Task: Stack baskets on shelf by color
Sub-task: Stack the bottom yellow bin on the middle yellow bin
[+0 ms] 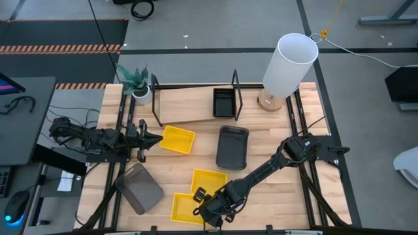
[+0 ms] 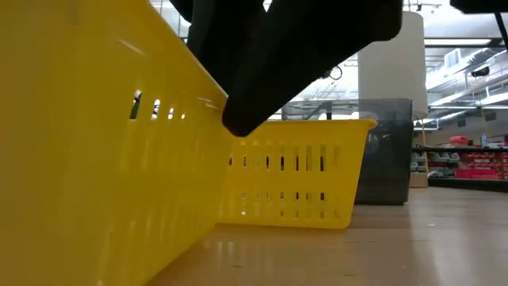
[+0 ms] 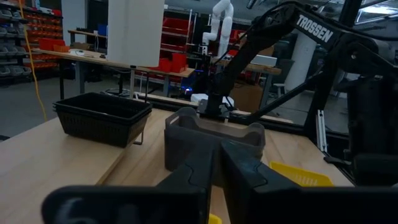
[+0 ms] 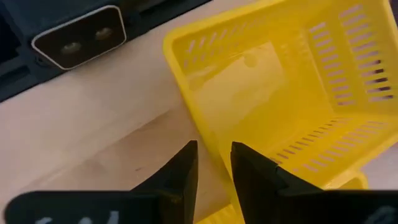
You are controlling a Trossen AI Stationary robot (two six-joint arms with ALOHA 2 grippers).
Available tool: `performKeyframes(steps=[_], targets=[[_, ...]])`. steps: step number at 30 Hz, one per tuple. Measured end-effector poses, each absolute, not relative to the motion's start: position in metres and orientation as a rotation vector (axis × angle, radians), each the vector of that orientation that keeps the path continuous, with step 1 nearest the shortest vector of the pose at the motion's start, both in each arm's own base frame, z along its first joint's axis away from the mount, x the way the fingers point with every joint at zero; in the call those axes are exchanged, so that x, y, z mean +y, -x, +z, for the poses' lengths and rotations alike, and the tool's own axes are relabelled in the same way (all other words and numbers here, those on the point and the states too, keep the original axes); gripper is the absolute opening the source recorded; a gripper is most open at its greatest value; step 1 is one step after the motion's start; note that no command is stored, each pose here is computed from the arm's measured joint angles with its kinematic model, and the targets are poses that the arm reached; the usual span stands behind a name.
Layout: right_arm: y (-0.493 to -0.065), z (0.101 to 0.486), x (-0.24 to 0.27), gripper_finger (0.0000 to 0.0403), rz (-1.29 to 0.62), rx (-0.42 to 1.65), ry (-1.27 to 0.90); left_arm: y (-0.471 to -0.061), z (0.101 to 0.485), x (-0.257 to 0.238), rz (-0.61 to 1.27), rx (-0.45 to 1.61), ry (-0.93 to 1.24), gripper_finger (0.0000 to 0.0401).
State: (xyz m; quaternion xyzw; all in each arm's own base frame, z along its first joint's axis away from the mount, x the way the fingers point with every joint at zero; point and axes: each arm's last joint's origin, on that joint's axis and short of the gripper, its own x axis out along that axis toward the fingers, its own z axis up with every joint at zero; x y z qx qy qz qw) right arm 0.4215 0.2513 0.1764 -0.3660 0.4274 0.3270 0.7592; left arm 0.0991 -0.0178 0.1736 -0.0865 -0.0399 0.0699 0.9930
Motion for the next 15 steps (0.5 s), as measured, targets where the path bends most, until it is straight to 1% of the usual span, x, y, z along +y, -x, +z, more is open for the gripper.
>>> performKeyframes(steps=[4, 10, 12, 15], targets=[[-0.4220, 0.1765, 0.2510, 0.0071, 0.713, 0.926, 0.801, -0.0991, 0.1738, -0.0178, 0.140, -0.080, 0.174, 0.0033], [-0.4219, 0.1765, 0.2512, 0.0014, 0.724, 0.920, 0.818, -0.0991, 0.1737, -0.0178, 0.140, -0.080, 0.173, 0.0028], [-0.4220, 0.1765, 0.2511, 0.0012, 0.731, 0.915, 0.833, -0.0991, 0.1736, -0.0179, 0.140, -0.080, 0.173, 0.0029], [-0.4219, 0.1765, 0.2513, 0.0023, 0.744, 0.908, 0.853, -0.0991, 0.1737, -0.0179, 0.140, -0.080, 0.174, 0.0033]])
